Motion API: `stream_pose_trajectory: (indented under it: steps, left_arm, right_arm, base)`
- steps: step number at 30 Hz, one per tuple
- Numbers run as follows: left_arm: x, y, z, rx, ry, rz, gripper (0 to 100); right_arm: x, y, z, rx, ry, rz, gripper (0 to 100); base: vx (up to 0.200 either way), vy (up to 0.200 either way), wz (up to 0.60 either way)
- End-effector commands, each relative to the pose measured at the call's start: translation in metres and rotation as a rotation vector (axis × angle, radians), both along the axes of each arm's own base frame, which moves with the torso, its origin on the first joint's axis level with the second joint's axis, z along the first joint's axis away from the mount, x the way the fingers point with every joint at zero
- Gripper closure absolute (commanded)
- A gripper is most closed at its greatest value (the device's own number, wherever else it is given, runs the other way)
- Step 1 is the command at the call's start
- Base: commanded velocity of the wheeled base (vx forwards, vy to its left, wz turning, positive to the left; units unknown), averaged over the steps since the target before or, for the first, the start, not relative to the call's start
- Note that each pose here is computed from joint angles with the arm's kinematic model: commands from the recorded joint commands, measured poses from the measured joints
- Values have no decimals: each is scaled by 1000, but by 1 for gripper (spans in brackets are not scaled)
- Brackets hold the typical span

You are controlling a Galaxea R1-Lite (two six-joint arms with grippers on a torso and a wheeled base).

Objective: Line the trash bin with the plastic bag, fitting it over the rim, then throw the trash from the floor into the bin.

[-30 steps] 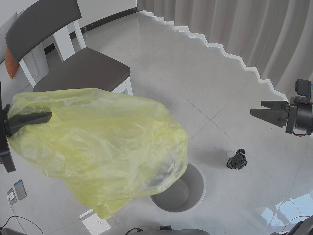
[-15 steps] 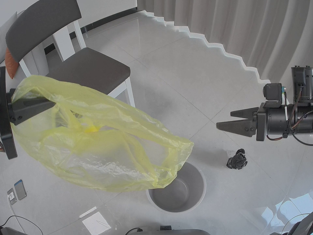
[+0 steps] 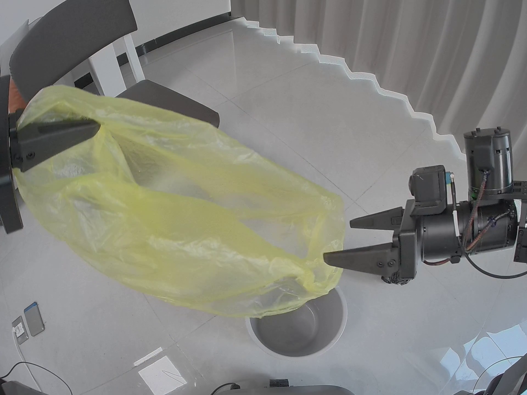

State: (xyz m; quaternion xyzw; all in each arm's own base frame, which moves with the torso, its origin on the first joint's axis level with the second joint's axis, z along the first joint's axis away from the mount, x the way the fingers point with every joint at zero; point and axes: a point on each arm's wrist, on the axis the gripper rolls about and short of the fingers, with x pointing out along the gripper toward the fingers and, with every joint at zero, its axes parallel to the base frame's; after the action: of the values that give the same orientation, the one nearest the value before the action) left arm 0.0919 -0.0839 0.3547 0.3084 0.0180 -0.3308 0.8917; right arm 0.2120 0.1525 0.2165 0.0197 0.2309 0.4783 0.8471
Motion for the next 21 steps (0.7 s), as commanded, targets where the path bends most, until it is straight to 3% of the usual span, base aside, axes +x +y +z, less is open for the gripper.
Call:
stream_pose_trajectory:
  steps: [1,9,21]
  left_arm:
    - [4,-9,7,-9,-4,-28,100]
    - [3,-11,7,-11,-2,-38,100]
    - [7,-15,5,-9,3,-34,100]
  right_arm:
    - [26,17,-14,11,-9,-9,0]
    - [47,33,-19,49,-3,-29,0]
    - [37,19,-14,33,2,-50,0]
  base:
    - [0,0,0]
    - [0,0,0]
    - [0,0,0]
